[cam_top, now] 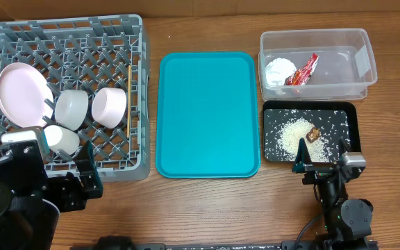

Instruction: Sort waste into correct bins and load items into the dishwasher

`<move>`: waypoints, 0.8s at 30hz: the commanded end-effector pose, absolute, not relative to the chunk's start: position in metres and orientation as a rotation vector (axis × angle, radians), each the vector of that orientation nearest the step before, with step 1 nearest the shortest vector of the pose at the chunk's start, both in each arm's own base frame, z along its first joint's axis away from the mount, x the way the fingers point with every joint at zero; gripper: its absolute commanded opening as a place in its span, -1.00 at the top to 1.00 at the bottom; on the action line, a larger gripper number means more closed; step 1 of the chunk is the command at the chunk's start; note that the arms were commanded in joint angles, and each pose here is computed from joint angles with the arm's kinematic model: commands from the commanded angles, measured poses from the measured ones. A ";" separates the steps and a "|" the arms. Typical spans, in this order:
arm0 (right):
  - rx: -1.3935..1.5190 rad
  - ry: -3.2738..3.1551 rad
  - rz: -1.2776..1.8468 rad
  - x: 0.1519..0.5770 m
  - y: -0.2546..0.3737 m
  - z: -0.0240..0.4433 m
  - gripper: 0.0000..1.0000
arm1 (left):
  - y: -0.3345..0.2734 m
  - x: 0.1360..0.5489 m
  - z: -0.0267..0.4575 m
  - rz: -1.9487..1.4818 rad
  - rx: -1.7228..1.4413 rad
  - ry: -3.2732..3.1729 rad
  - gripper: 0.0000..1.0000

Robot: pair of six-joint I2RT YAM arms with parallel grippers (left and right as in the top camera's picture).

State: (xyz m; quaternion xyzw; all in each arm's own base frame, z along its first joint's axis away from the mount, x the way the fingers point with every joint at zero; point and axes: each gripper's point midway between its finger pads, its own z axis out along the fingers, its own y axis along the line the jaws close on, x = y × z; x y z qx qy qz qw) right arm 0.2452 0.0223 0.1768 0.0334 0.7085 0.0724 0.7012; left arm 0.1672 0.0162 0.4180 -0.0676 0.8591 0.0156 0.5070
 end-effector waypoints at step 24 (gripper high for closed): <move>0.076 1.583 0.154 0.245 0.021 0.173 -1.00 | 0.023 0.167 0.414 0.077 -0.193 2.076 -1.00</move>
